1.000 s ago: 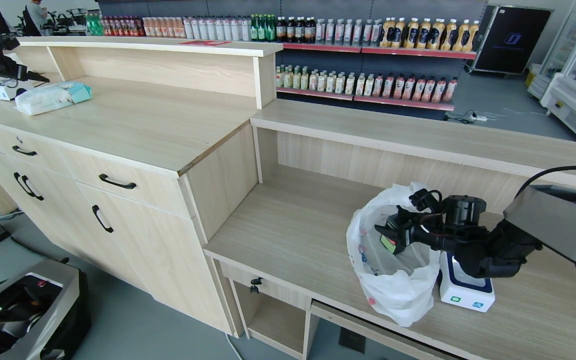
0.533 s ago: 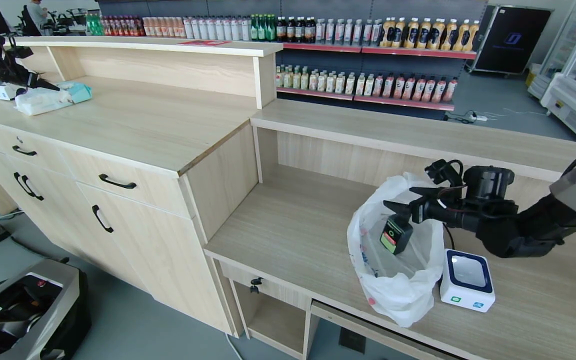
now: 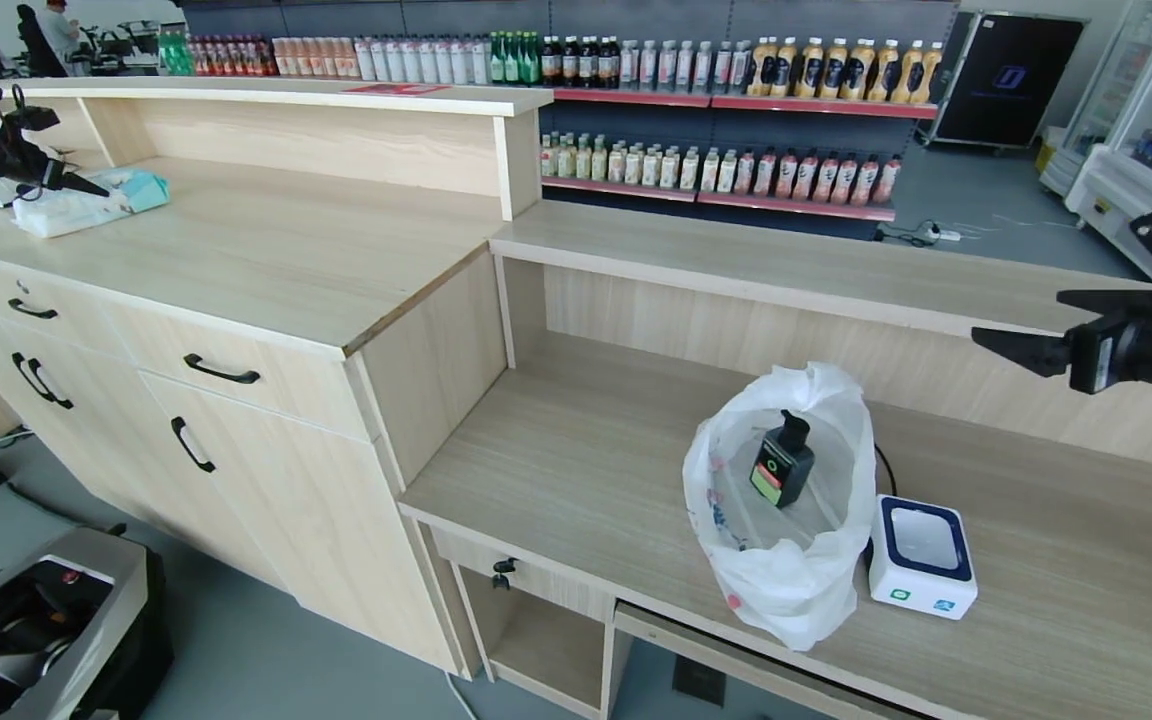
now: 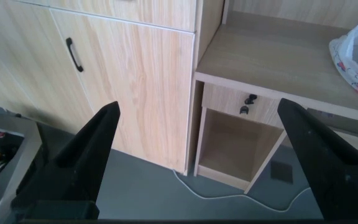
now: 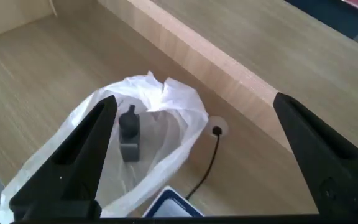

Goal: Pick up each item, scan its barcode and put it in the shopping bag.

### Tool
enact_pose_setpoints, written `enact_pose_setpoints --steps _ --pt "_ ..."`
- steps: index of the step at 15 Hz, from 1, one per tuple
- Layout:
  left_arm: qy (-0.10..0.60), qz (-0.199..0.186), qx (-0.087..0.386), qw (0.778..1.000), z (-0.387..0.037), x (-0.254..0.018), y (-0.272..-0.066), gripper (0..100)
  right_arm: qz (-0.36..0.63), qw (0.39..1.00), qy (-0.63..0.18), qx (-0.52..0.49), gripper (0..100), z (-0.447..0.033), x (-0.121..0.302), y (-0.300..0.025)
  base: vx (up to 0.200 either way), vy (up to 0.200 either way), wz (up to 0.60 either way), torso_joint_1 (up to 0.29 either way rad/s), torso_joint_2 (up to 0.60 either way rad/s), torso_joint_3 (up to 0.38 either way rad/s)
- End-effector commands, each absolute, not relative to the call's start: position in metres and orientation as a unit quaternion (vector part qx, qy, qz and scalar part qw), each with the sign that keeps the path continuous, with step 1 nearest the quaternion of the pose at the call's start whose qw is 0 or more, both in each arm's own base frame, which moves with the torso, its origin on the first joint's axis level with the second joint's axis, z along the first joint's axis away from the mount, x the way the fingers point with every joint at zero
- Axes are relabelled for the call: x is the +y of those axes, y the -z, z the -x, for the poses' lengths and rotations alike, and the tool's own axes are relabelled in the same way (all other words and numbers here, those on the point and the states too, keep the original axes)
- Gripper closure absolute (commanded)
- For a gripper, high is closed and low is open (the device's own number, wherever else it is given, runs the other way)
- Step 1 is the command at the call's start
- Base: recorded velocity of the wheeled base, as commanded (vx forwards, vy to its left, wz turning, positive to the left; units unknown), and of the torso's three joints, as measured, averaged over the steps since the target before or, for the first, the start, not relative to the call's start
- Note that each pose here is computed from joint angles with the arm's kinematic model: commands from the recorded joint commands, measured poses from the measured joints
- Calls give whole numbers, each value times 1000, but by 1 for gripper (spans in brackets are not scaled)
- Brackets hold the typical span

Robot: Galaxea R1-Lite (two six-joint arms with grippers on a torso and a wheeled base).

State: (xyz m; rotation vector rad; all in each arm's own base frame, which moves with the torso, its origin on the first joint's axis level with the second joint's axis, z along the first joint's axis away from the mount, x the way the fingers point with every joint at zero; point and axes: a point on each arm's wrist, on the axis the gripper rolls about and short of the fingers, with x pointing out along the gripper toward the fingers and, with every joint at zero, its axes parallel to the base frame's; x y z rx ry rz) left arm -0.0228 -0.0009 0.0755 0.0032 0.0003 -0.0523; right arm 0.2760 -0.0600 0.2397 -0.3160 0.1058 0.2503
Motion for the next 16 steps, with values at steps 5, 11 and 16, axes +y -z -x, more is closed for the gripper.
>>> enact_pose_setpoints --steps 5,11,16 --pt "27 -2 1 1000 23 -1 -76 0 67 973 118 185 0 -257 -98 -335 0 0 -600 6 6 0" --pt "26 -2 1 1000 23 -1 -76 0 1 935 149 323 0 -295 -152 -247 0 0 -200 0 1 -1" --pt "27 -2 1 1000 23 -1 -76 0 -33 938 67 338 0 -314 -156 -197 0 0 0 0 0 0"
